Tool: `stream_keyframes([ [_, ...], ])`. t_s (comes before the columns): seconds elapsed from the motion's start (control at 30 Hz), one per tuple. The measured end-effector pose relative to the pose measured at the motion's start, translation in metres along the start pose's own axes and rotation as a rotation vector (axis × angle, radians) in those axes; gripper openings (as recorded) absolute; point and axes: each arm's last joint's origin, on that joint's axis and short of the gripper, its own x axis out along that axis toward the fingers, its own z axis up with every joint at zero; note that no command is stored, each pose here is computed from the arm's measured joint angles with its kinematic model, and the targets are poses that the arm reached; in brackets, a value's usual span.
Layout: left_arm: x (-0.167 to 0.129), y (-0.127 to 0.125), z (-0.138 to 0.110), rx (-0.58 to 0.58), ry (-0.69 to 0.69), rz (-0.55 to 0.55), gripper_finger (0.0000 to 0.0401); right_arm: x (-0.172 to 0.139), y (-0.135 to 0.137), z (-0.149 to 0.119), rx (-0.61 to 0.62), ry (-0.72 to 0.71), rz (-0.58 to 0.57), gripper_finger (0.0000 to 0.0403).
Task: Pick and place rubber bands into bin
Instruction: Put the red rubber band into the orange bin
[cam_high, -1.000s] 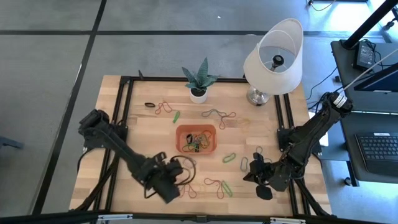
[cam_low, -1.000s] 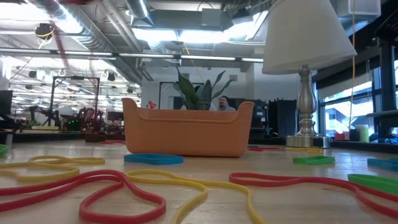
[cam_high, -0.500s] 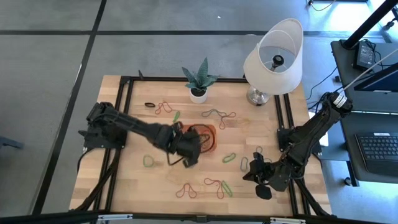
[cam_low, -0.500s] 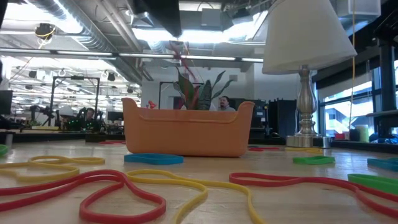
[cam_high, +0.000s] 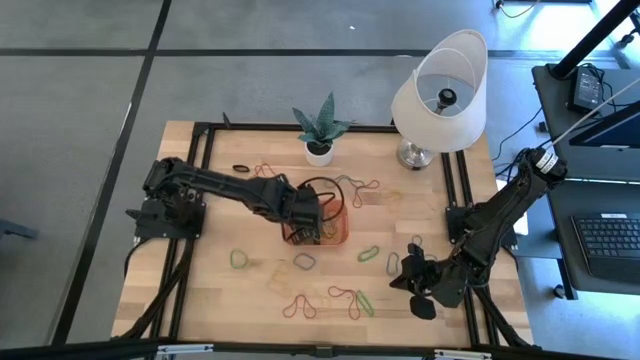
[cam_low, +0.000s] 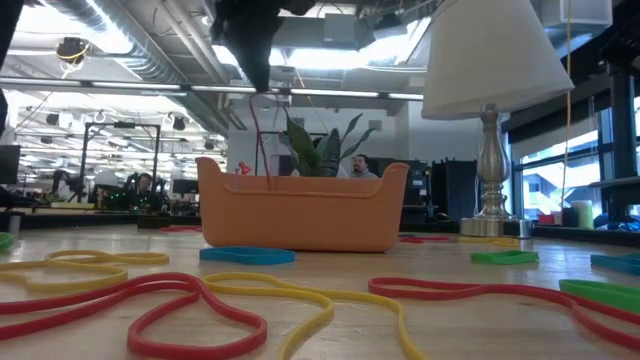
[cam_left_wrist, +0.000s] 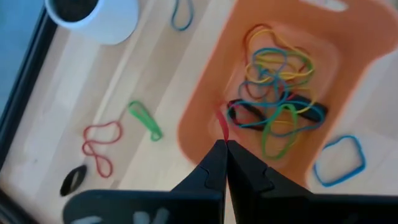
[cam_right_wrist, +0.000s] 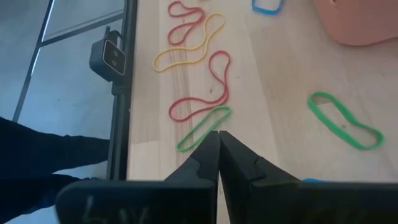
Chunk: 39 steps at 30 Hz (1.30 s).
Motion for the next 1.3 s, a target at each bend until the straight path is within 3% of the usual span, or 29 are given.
stream_keyframes([
  [0.33, 0.017, 0.002, -0.008, -0.03, 0.064, 0.039, 0.0003, 0.0, -0.001, 0.0, -0.009, 0.003, -0.008, 0.0013],
  [0.67, 0.038, -0.006, -0.014, -0.061, 0.06, -0.002, 0.0003, 0.001, -0.002, 0.001, -0.01, 0.0, -0.015, 0.0013],
  [0.9, 0.057, -0.007, -0.022, -0.128, 0.119, -0.044, 0.0003, 0.001, -0.002, 0.001, -0.013, 0.0, -0.015, 0.0013],
  [1.3, 0.078, -0.012, -0.022, -0.254, 0.091, -0.085, 0.0003, 0.001, -0.002, 0.002, -0.013, -0.01, -0.023, 0.0013],
])
